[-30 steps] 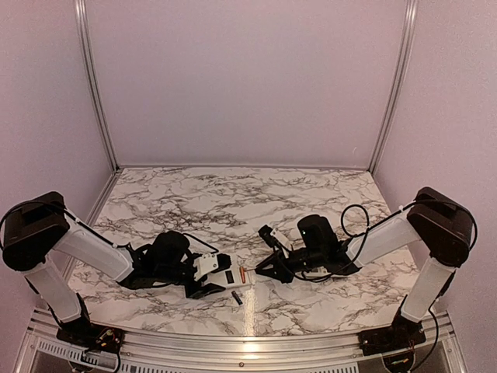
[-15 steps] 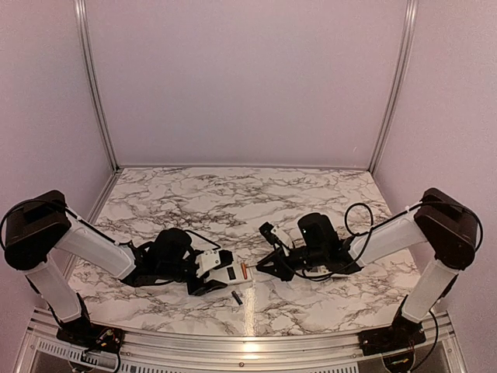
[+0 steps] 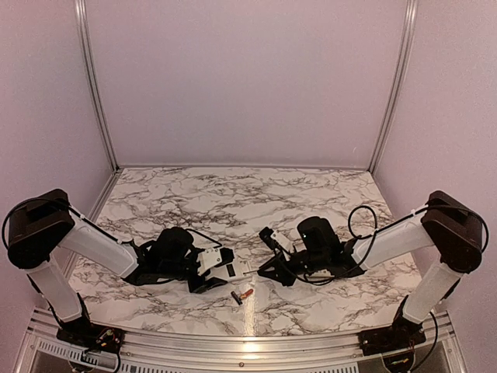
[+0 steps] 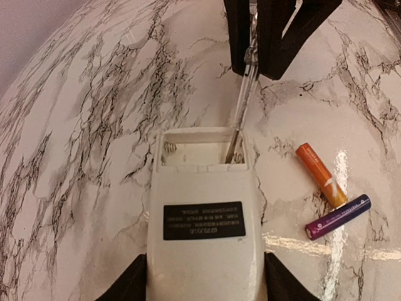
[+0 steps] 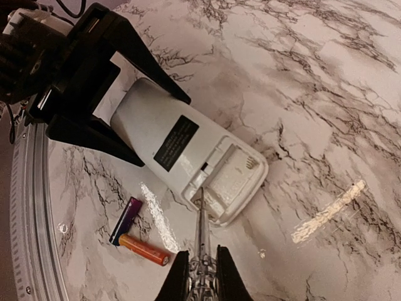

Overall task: Unload the batteries from the remote control
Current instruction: Remove the battery from the remote control without the battery cover.

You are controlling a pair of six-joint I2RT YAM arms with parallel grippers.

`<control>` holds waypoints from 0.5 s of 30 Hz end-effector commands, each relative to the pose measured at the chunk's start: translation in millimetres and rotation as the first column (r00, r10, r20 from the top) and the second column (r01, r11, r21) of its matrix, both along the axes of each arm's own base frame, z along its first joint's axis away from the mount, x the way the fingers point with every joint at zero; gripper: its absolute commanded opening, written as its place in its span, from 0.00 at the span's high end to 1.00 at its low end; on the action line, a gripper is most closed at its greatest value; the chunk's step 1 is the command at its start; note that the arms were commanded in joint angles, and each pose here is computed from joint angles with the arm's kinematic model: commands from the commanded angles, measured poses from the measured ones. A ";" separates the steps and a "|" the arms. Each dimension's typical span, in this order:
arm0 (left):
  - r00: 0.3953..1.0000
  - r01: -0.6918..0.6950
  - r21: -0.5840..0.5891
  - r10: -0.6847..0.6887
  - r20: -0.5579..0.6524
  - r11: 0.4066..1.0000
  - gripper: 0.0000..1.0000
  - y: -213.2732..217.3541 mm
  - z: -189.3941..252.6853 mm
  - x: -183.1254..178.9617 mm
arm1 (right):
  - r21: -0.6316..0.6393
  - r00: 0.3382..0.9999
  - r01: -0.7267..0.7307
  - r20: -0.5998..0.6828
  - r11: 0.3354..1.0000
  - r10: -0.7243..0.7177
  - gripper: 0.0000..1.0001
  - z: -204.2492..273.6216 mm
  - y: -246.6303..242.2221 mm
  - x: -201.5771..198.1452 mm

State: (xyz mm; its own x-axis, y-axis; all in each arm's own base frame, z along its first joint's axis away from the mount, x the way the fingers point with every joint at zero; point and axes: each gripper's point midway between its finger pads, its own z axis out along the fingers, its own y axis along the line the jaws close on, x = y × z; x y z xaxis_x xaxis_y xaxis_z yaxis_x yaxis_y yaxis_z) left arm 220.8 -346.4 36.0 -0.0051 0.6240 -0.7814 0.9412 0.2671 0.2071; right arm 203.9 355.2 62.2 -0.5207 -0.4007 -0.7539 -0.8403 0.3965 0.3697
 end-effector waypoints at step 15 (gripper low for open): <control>0.991 -0.052 -0.087 0.062 0.119 0.995 1.00 -12.5 34.3 28.0 | 0.083 0.996 -0.093 0.007 0.992 0.092 1.00 27.6 21.8 -22.8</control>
